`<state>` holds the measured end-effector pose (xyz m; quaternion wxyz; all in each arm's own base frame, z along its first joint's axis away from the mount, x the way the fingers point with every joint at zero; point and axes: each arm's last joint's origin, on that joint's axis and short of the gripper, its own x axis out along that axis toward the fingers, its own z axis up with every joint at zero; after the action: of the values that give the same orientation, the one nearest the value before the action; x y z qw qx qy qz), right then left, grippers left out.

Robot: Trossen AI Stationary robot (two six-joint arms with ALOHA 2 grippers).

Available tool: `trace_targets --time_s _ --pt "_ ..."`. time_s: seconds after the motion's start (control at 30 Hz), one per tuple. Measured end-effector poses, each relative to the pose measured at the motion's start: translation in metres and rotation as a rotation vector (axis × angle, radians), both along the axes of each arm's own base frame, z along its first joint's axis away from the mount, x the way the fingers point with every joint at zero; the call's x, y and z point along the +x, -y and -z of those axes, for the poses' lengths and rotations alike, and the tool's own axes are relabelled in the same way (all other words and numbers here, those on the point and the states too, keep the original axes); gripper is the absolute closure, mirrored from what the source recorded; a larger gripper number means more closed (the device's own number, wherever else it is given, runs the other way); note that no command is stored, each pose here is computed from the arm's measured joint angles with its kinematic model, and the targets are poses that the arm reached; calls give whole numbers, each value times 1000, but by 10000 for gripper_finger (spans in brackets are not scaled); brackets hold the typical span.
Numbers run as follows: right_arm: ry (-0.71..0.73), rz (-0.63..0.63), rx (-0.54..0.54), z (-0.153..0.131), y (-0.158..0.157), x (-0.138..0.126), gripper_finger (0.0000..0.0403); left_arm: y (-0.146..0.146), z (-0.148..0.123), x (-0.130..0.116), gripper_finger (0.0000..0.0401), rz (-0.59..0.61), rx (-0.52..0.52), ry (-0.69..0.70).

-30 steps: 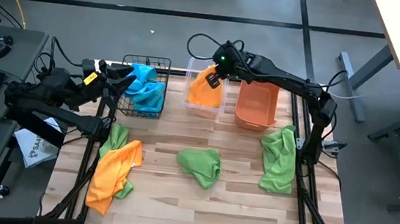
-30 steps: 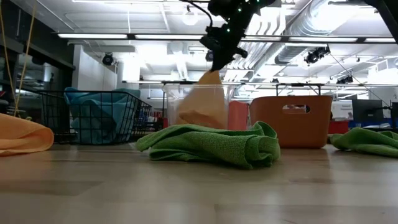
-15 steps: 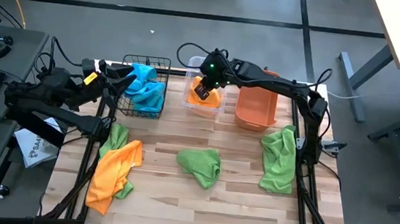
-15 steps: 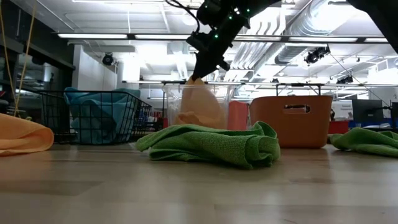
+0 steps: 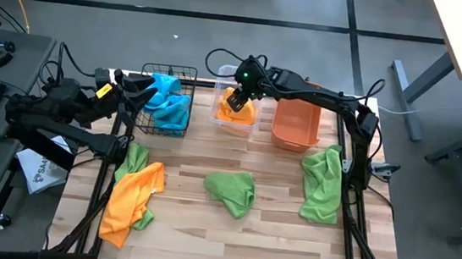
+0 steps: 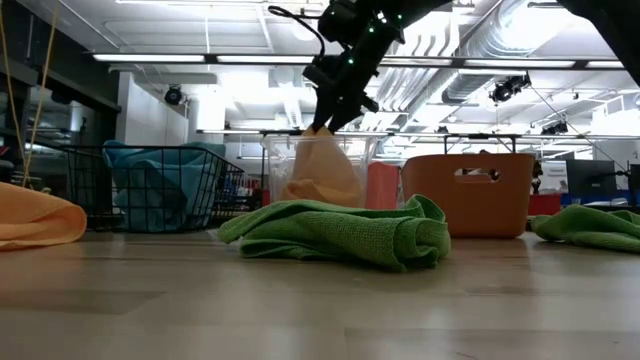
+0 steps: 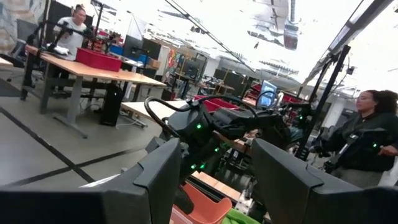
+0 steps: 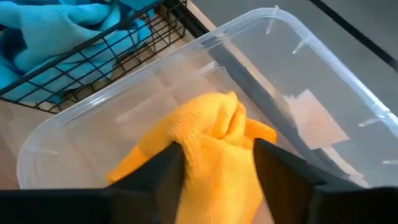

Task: Sort microfiber towel by color & place in baskets
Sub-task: Put the right orange towel into the transparent bin, then put the orange towel into the transparent bin

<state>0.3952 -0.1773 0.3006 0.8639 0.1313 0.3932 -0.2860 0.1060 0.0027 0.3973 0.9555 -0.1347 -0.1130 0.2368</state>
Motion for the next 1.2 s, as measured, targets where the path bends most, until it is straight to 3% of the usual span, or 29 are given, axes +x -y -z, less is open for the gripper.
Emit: trace_targets --time_s 0.23,0.37,0.47,0.53,0.63,0.73,0.87,0.97,1.2 --pt "-27 -57 -56 -52 -4 -11 109 0 0 0 215 -8 40 -23" --pt "-10 -37 -4 -77 -11 -20 91 0 4 1 215 -9 37 -57" --pt "-55 -79 63 -82 -25 -24 89 3 13 14 215 43 -44 -110" --pt "-129 -110 63 -82 -37 -26 89 8 28 26 215 176 -102 -235" --pt "-250 -140 -31 -87 -58 -35 89 20 59 39 215 362 -249 -512" --pt "-302 -155 -96 -101 -76 -50 89 34 89 45 215 432 -457 -794" --pt "-298 -132 -133 -119 -90 -71 89 55 119 46 215 355 -580 -1109" --pt "-281 -96 -160 -133 -95 -88 89 68 139 47 215 237 -609 -1320" --pt "-231 -30 -184 -154 -100 -117 89 87 174 51 215 64 -477 -1702"
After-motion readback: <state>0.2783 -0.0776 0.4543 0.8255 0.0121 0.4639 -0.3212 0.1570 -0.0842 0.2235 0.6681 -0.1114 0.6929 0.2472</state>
